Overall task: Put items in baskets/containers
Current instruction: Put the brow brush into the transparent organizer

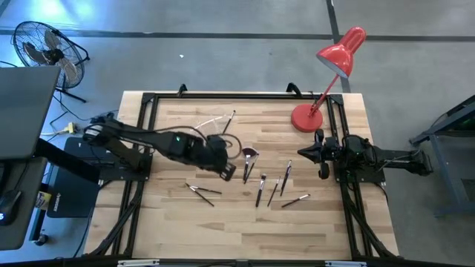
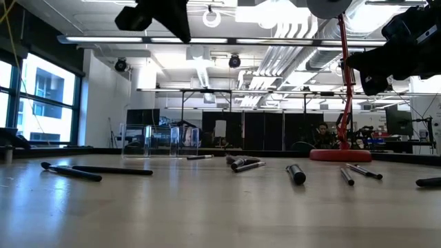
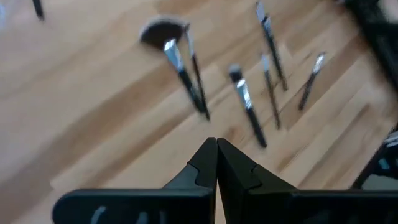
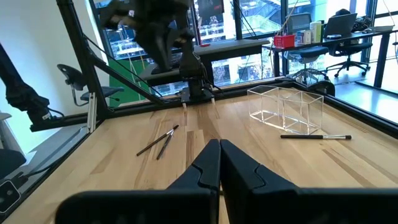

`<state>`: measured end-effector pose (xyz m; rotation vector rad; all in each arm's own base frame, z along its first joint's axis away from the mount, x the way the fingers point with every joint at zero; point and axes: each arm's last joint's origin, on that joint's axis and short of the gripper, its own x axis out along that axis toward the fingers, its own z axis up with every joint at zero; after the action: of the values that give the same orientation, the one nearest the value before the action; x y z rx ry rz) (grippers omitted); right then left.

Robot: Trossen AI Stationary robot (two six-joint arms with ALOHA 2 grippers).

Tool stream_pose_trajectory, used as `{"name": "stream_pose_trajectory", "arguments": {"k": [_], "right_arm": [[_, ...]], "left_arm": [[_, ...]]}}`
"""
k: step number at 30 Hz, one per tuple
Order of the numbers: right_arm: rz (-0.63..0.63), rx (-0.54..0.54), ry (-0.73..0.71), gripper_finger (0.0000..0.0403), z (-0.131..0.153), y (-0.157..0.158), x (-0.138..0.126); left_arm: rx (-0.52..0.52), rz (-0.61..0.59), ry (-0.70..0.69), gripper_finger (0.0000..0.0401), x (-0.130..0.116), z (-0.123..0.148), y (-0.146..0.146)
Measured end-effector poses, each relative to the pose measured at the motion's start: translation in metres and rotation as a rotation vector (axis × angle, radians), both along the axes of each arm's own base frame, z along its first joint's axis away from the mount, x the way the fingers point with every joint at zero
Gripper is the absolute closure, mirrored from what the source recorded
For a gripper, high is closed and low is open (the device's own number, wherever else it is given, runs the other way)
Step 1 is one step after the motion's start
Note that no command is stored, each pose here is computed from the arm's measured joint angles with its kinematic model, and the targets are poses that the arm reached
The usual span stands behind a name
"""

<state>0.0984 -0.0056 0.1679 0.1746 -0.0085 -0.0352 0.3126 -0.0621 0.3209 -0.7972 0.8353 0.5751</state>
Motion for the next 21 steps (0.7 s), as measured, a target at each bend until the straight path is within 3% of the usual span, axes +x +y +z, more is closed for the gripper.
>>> {"name": "stream_pose_trajectory", "arguments": {"k": [13, 21], "right_arm": [[0.000, 0.000, 0.000, 0.0402, 0.000, 0.000, 0.000], [0.000, 0.000, -0.002, 0.0402, 0.000, 0.000, 0.000]], "left_arm": [[-0.039, 0.039, 0.082, 0.0396, -0.002, -0.024, -0.031], [-0.095, 0.008, 0.145, 0.0338, -0.010, -0.044, -0.042]]}}
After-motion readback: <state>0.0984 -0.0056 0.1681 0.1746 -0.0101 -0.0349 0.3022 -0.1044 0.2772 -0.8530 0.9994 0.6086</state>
